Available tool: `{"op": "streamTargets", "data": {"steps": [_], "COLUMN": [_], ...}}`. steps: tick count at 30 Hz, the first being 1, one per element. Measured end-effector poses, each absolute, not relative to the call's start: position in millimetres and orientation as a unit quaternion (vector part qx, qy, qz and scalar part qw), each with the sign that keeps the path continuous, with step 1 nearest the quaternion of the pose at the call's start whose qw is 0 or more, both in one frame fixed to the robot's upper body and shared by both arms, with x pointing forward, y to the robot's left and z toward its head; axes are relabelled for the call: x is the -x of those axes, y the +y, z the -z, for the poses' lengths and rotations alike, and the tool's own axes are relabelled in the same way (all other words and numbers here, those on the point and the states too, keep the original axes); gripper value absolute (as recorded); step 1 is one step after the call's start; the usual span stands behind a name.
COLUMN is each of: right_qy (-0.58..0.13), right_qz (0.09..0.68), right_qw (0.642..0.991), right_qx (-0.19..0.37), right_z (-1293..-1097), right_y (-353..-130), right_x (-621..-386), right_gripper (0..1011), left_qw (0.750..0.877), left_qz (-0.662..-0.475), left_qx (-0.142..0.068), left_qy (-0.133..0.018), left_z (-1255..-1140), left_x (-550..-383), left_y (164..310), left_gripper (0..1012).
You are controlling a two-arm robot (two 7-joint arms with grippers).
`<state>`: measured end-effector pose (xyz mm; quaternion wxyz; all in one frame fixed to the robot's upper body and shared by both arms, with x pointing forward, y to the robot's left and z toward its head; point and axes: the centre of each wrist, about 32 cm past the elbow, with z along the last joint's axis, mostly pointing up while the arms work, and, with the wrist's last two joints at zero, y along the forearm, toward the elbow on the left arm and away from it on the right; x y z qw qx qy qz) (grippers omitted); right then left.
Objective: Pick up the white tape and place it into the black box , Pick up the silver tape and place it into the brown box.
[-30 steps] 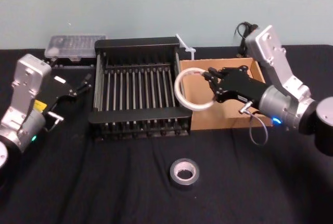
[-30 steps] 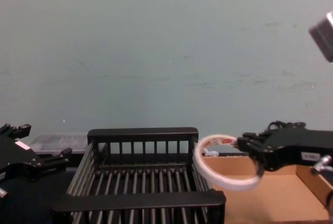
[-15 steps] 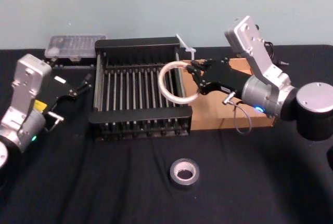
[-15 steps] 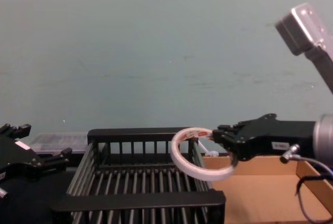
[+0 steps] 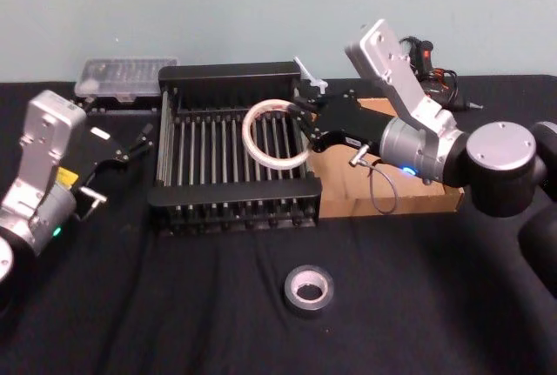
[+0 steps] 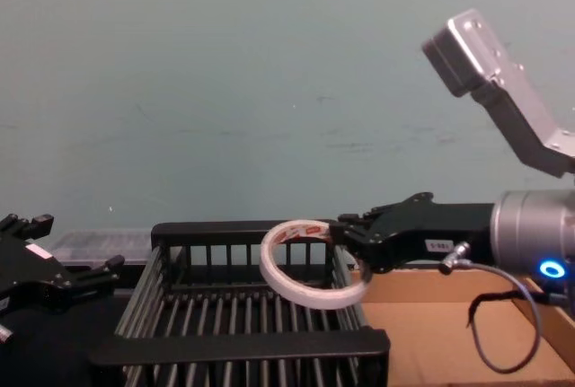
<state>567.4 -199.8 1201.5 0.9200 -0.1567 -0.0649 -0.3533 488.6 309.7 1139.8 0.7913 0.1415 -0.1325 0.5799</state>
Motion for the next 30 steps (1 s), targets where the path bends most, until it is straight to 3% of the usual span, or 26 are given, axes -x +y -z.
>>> {"op": "streamTargets", "data": {"steps": [27, 30], "right_qy": [-0.065, -0.065], "right_qz": [0.352, 0.352], "right_qw": [0.92, 0.92], "right_qx": [0.157, 0.157], "right_z": [-1201.3, -1201.4], "right_y": [-191.5, -191.6], "right_x": [-576.5, -576.5], "right_gripper": [90, 143], "left_qw": [0.791, 0.791], "left_qz": [-0.58, -0.58], "left_qx": [-0.142, -0.141], "left_qy": [-0.132, -0.132], "left_z": [-1139.8, -1139.8], "left_x": [-488.6, -488.6], "left_y": [309.7, 309.7], "left_gripper": [1001, 1002]}}
